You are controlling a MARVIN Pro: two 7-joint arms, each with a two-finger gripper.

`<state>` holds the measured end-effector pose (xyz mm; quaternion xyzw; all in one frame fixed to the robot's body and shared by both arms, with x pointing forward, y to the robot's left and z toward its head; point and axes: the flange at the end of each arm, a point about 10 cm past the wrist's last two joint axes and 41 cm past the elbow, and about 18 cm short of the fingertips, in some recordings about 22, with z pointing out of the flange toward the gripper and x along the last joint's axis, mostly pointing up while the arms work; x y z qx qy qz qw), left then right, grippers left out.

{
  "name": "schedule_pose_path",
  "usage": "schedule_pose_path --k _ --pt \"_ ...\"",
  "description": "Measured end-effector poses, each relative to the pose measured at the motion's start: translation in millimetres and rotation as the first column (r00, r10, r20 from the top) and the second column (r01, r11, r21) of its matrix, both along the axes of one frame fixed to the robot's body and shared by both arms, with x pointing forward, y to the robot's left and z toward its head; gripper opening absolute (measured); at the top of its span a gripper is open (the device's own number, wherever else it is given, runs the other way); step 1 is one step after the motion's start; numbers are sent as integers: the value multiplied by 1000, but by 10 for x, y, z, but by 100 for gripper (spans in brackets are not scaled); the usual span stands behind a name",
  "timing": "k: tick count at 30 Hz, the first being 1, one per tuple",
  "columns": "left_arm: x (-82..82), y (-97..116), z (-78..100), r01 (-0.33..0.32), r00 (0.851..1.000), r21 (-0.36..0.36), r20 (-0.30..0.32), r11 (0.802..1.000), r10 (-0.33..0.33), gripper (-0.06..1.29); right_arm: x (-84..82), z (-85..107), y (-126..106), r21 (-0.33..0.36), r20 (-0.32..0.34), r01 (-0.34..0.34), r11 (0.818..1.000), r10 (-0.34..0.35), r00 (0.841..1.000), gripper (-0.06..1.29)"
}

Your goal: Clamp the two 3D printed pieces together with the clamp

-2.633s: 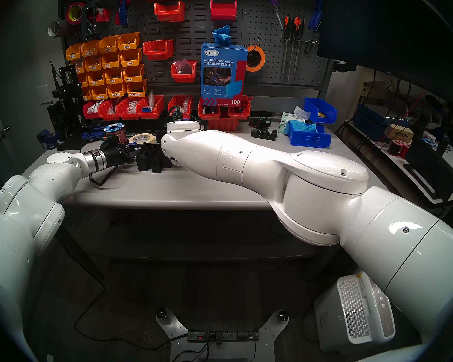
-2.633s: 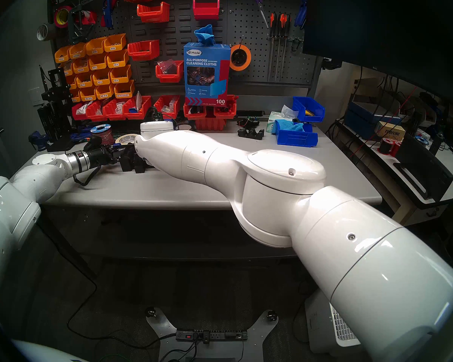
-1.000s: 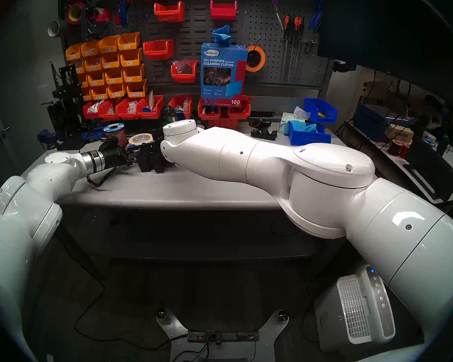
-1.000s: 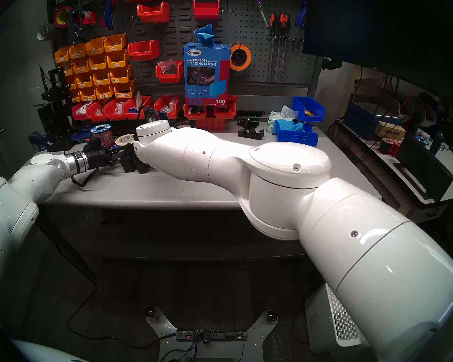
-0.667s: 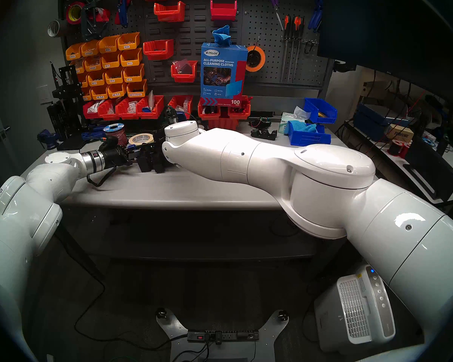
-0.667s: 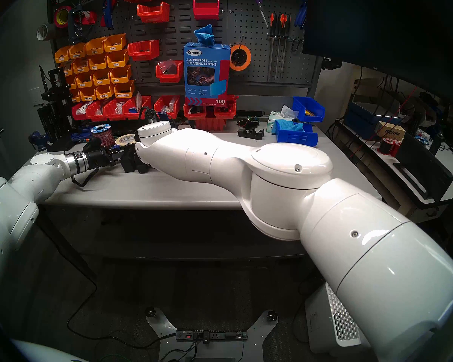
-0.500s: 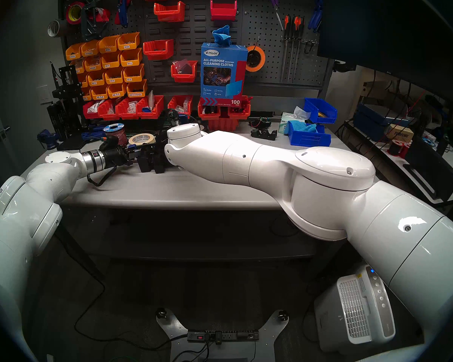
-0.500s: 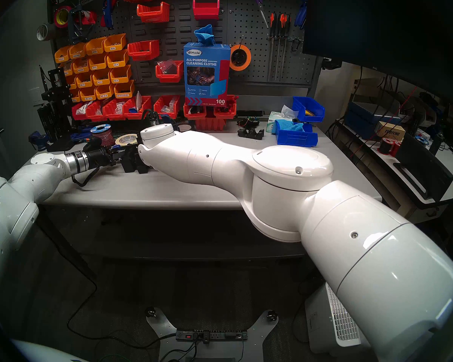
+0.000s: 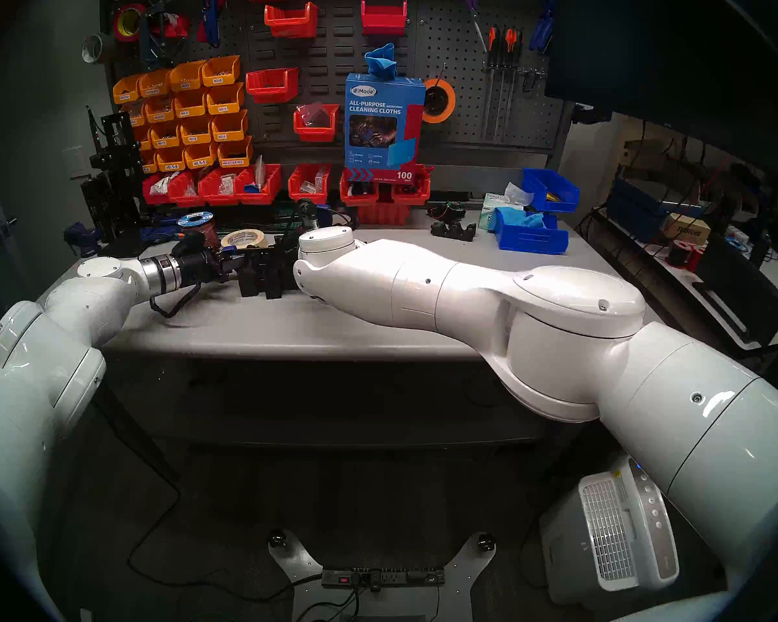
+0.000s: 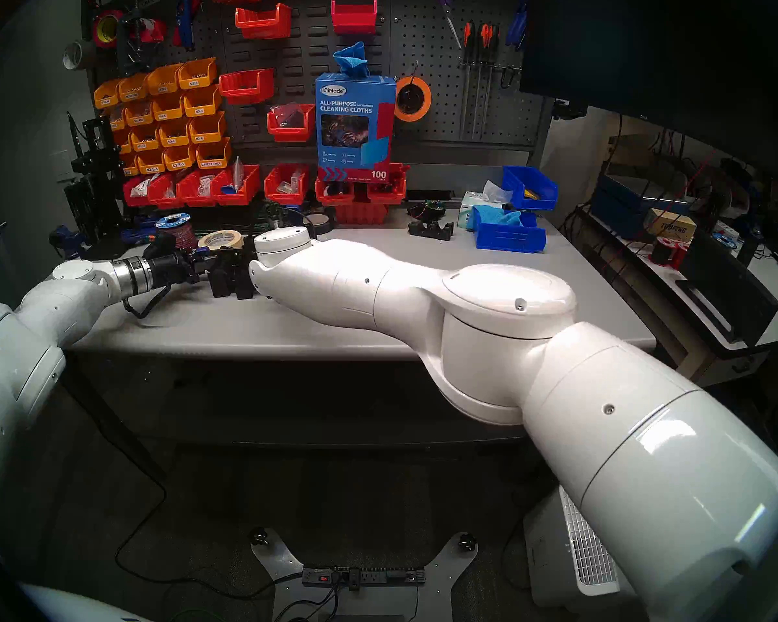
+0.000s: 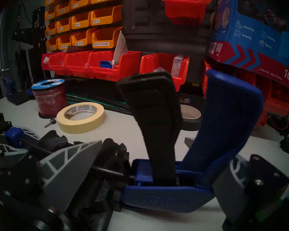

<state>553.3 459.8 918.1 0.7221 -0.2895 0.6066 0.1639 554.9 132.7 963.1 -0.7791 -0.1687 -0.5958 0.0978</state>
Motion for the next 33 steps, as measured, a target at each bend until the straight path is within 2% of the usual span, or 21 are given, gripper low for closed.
schedule_pose_path --k 33 --pt "-37 51 -7 9 1000 24 -11 1000 -8 26 -157 0 -42 80 11 -37 996 36 999 127"
